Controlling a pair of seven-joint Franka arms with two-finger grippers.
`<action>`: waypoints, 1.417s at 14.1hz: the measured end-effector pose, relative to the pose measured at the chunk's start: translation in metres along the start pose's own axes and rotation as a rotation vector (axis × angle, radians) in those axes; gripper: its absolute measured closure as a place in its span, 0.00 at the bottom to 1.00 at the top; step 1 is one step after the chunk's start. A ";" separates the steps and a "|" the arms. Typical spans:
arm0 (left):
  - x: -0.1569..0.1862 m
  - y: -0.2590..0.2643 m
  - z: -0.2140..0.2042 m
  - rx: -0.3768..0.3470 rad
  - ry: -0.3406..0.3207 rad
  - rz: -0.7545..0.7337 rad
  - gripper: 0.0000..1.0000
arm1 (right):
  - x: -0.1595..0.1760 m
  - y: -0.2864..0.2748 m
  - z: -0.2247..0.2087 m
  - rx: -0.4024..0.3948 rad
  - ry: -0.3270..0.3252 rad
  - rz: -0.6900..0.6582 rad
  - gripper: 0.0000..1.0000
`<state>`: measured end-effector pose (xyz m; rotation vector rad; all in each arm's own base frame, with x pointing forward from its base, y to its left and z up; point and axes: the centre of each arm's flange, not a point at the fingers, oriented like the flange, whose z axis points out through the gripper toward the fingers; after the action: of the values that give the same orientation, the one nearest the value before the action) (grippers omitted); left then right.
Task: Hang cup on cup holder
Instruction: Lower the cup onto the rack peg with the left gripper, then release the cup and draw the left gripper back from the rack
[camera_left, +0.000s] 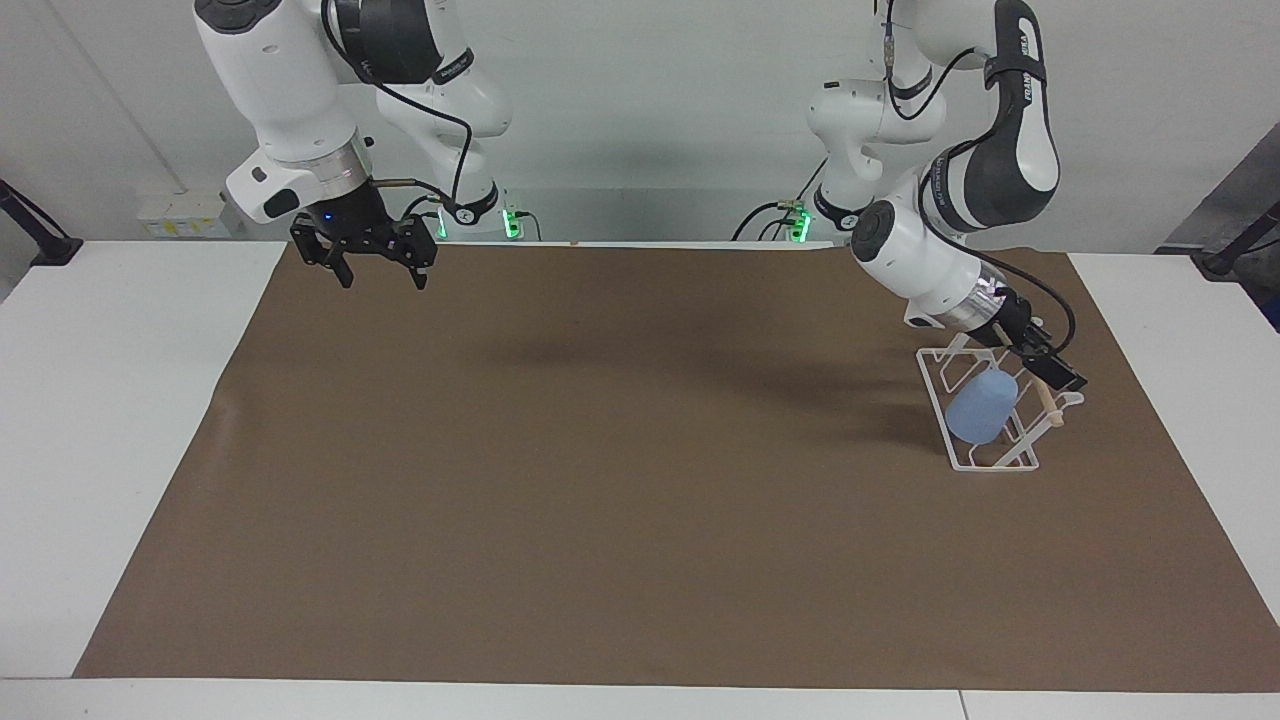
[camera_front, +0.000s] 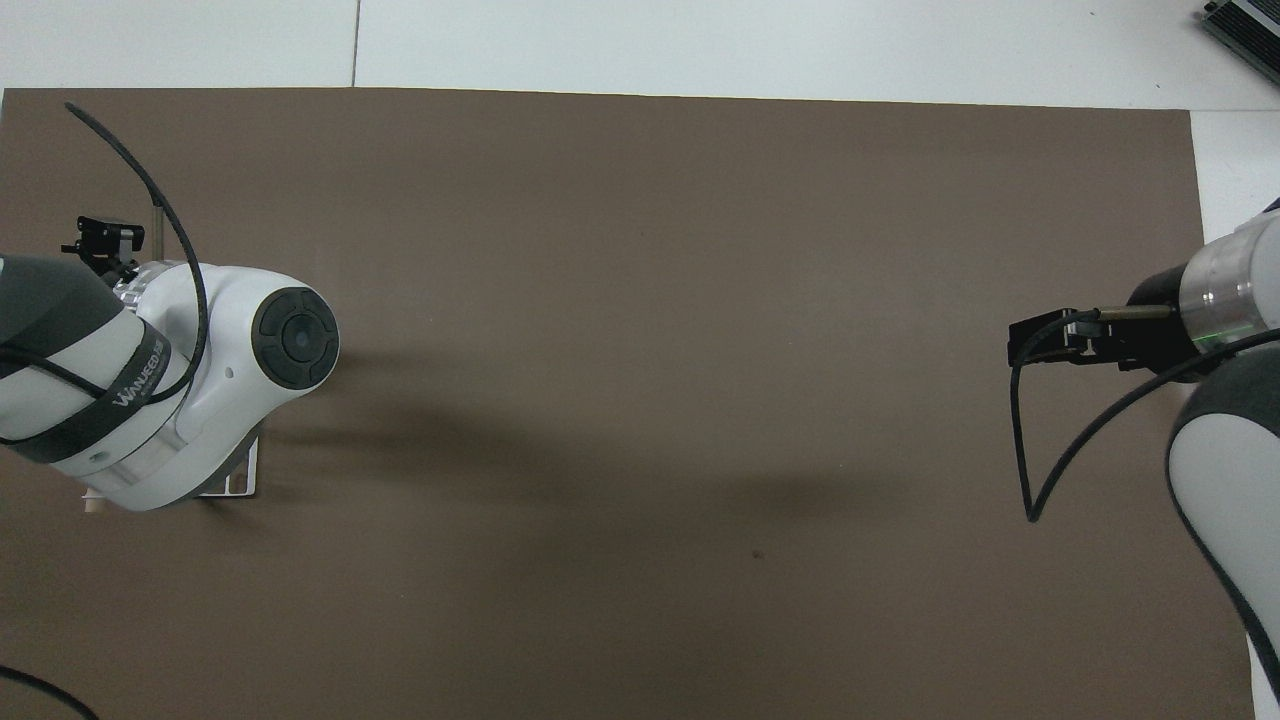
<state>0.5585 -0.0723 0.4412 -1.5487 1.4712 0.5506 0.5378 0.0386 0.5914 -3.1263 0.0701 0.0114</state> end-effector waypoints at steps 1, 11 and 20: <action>0.000 0.000 0.000 0.000 0.000 -0.005 0.00 | 0.000 0.000 0.000 0.000 0.000 0.000 0.00; -0.041 -0.005 -0.034 -0.377 0.245 -0.619 0.00 | 0.001 0.011 -0.001 0.000 0.001 0.020 0.00; -0.110 0.008 -0.049 -0.808 0.492 -1.057 0.00 | 0.001 0.011 -0.001 0.000 0.001 0.020 0.00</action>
<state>0.5175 -0.0523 0.5524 -2.9313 0.4973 0.0879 0.5382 0.0280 0.5919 -3.1253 0.1007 0.0098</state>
